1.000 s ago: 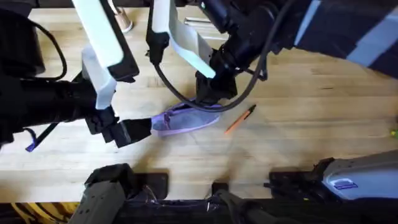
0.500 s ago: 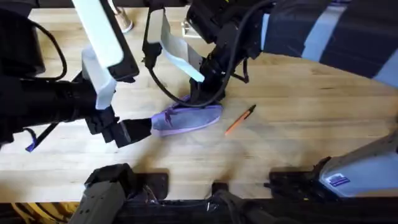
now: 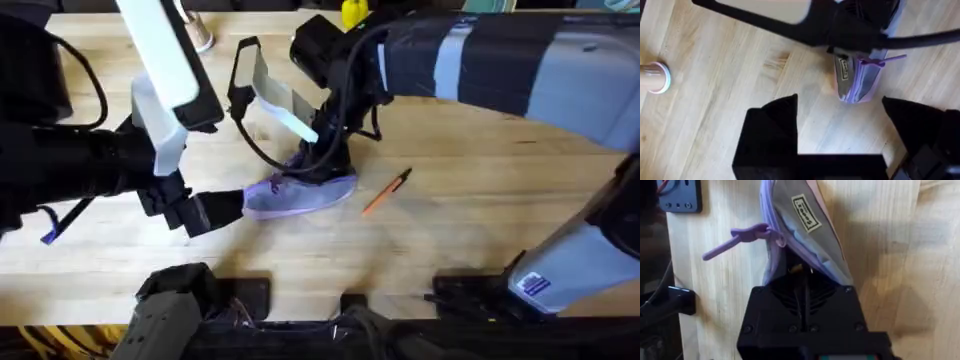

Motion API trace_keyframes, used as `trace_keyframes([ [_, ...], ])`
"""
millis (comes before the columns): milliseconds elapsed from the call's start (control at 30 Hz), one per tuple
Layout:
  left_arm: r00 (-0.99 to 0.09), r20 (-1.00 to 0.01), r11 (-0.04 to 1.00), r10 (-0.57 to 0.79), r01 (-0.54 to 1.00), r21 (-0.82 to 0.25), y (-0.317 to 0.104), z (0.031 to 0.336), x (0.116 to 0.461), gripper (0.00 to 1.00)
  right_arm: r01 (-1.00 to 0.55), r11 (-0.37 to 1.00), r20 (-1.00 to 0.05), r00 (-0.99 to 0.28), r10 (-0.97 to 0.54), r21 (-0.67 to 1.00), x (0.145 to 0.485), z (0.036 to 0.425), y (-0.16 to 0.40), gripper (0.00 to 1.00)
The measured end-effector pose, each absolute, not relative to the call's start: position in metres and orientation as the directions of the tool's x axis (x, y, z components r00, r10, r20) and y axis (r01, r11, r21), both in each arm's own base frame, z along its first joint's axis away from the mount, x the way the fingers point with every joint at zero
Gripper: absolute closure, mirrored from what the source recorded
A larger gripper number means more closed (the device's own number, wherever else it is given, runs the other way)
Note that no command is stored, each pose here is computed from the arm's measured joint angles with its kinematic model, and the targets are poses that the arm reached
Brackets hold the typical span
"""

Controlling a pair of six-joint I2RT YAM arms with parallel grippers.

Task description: Unzip the bag, pick up the pens from the table one at a time and place them inside, then zip the bag closed.

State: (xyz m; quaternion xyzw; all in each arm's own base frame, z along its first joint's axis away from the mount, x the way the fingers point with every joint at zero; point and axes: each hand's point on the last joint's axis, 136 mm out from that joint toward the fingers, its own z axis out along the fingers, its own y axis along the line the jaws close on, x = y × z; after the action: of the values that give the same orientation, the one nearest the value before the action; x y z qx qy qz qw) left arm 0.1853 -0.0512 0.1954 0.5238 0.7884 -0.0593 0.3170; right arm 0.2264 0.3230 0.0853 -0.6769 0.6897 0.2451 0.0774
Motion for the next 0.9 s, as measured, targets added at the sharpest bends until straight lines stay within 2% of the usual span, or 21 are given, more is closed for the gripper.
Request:
trace_keyframes([
  [67, -0.25, -0.562, 0.444, 0.788, 0.863, 0.239, -0.051, 0.195, 0.185, 0.008, -0.972, -0.036, -0.438, -0.072, -0.896, 0.233, 0.226, 0.085, 0.323, 0.962],
  [100, -0.25, -0.562, 0.444, 0.788, 0.864, 0.239, -0.051, 0.195, 0.185, 0.008, -0.971, -0.034, -0.438, -0.075, -0.896, 0.235, 0.226, 0.085, 0.323, 0.863],
  [233, -0.251, -0.562, 0.444, 0.788, 0.864, 0.237, -0.051, 0.195, 0.185, 0.007, -0.97, -0.045, -0.44, -0.067, -0.895, 0.239, 0.223, 0.085, 0.326, 0.284],
  [300, -0.254, -0.562, 0.445, 0.788, 0.865, 0.233, -0.051, 0.195, 0.184, 0.007, -0.97, -0.053, -0.441, -0.06, -0.895, 0.239, 0.221, 0.085, 0.326, 0.042],
  [367, -0.255, -0.561, 0.445, 0.787, 0.865, 0.231, -0.051, 0.195, 0.184, 0.006, -0.97, -0.054, -0.442, -0.058, -0.895, 0.237, 0.222, 0.086, 0.326, 0.01],
  [667, -0.263, -0.56, 0.445, 0.786, 0.869, 0.217, -0.052, 0.193, 0.181, 0.007, -0.97, -0.049, -0.441, -0.063, -0.895, 0.239, 0.222, 0.086, 0.326, 0.006],
  [900, -0.263, -0.56, 0.445, 0.786, 0.869, 0.218, -0.052, 0.193, 0.181, 0.007, -0.955, 0.024, -0.401, -0.147, -0.904, 0.295, 0.218, 0.099, 0.317, 0.003],
])
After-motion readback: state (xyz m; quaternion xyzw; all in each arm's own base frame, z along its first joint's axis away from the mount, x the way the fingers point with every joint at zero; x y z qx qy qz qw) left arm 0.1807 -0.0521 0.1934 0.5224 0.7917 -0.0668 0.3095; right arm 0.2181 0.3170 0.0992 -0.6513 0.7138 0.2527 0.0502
